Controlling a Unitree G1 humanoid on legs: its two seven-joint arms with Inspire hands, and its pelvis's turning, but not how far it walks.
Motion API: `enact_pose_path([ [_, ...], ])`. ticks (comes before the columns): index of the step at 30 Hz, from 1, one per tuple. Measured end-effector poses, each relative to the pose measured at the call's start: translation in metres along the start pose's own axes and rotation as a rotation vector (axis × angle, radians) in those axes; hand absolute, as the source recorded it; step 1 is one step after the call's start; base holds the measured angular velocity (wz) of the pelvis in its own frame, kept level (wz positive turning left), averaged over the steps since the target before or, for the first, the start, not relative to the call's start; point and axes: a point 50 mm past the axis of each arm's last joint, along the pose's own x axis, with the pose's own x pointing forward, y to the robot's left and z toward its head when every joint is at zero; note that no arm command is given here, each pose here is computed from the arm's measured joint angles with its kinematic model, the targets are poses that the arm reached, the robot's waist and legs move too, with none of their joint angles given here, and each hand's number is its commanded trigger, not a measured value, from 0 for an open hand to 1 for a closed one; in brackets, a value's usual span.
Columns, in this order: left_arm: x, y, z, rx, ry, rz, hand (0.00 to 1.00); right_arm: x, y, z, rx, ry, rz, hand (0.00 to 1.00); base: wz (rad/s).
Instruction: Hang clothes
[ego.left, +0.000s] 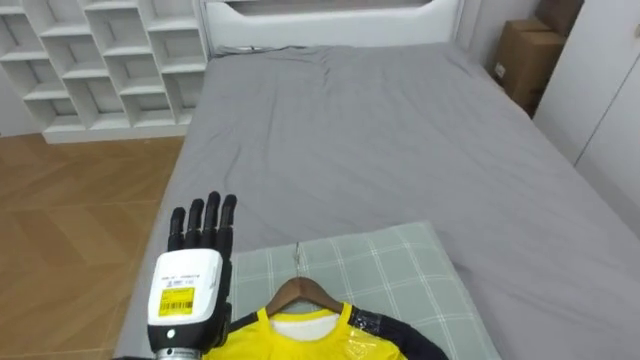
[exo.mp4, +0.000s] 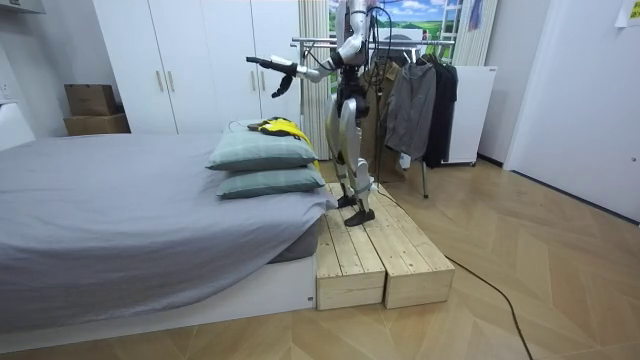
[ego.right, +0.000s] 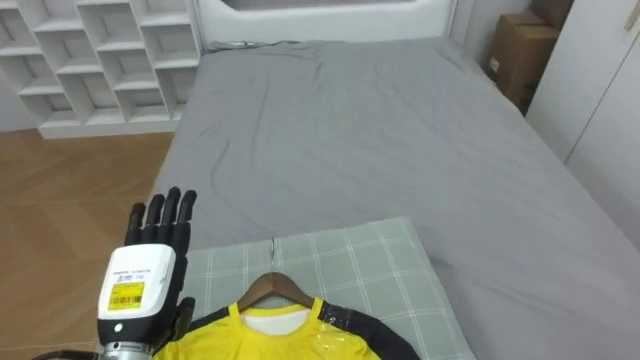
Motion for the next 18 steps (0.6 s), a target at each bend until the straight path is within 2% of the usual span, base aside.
enact_pose_path([
  [4, -0.002, -0.004, -0.003, 0.009, 0.021, -0.034, 0.0, 0.0, 0.002, -0.004, 0.0, 0.024, 0.022, 0.0, -0.19],
  [12, -0.007, -0.024, -0.015, 0.062, 0.089, -0.202, 0.0, 0.0, 0.002, -0.007, -0.003, 0.056, 0.049, 0.0, -0.11],
  [18, -0.008, -0.027, -0.015, 0.041, 0.115, -0.243, 0.0, 0.0, 0.003, -0.011, -0.009, 0.084, 0.051, 0.0, -0.04],
])
